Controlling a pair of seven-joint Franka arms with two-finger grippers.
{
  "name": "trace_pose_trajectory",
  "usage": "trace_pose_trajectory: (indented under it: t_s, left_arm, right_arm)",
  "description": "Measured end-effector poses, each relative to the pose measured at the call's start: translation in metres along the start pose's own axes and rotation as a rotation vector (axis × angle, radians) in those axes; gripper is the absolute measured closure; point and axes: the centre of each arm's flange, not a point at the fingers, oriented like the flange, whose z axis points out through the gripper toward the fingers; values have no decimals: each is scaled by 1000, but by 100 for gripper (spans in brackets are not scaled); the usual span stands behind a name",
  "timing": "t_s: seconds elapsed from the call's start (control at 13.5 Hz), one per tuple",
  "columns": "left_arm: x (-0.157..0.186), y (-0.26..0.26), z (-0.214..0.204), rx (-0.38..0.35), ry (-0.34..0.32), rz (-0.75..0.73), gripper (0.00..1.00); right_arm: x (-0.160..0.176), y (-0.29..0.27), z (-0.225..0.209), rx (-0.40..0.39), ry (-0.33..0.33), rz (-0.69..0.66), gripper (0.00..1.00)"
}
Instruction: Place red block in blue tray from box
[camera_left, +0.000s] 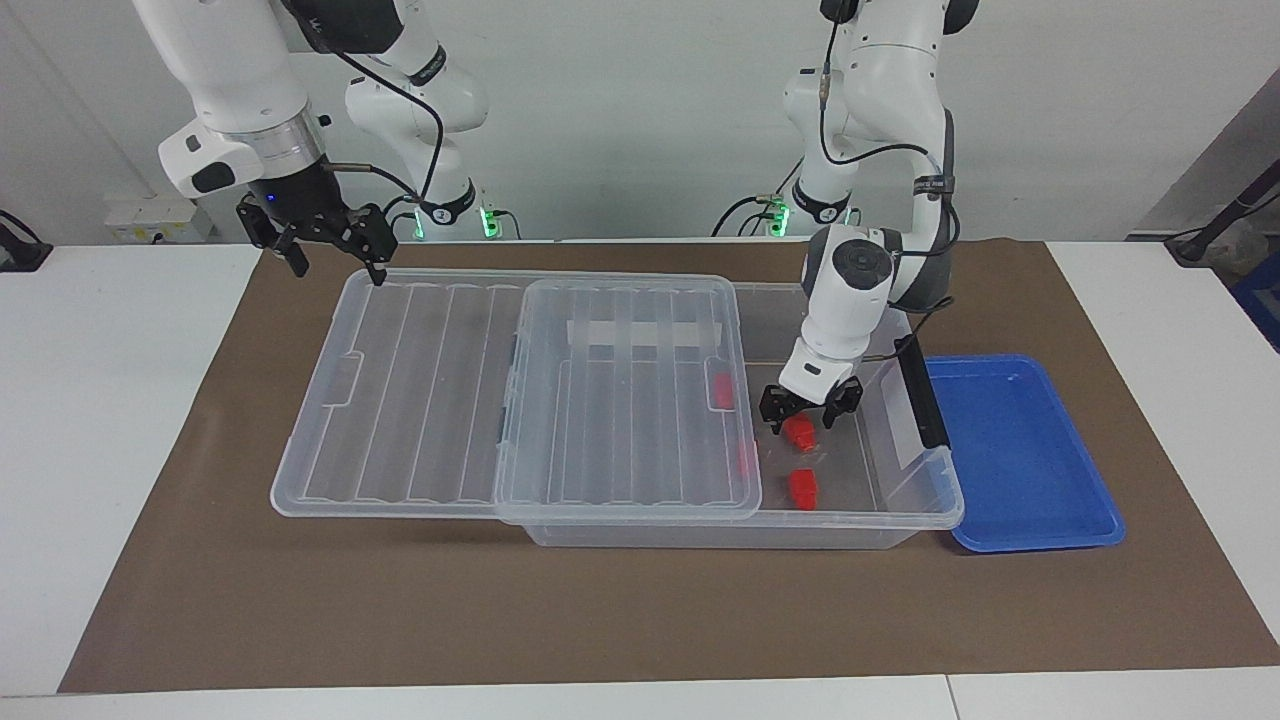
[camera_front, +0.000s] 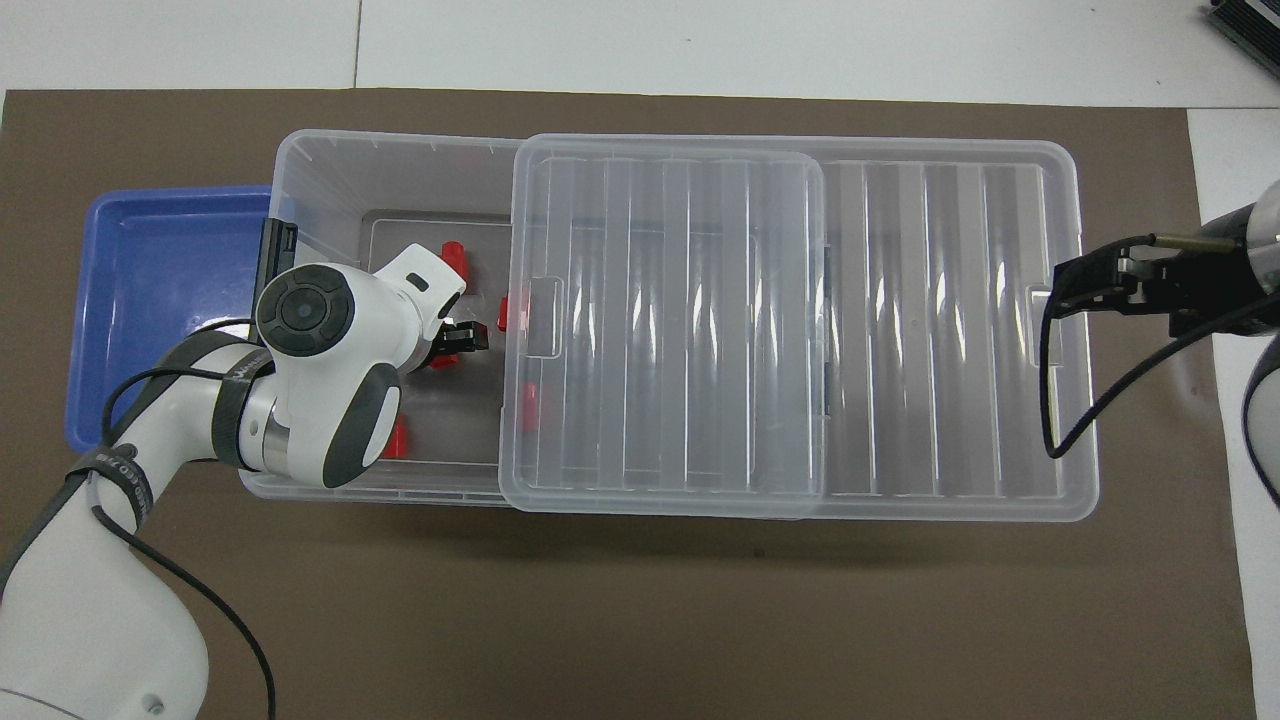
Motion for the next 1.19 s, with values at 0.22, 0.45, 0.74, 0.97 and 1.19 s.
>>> trace_pose_trajectory:
  t_s: [0.22,0.45,0.74,0.97,1.19]
  left_arm:
    - [0,-1,-1,7,-15,-1,57]
    - [5,0,-10,18,-40,-3,66]
    - [34,-7,-72,54,-116,-31,66]
    - [50,-21,-168,71,-165,-62,66]
    - [55,-77,-235,67,-184,-66,66]
  right_arm:
    - [-4,4,1,-4,-16,6,0]
    - [-7,7,7,-8,-31,9,0]
    - [-11,8,10,-11,-40,9,0]
    - [-12,8,10,-11,-40,9,0]
    - [-12,8,11,-11,-41,9,0]
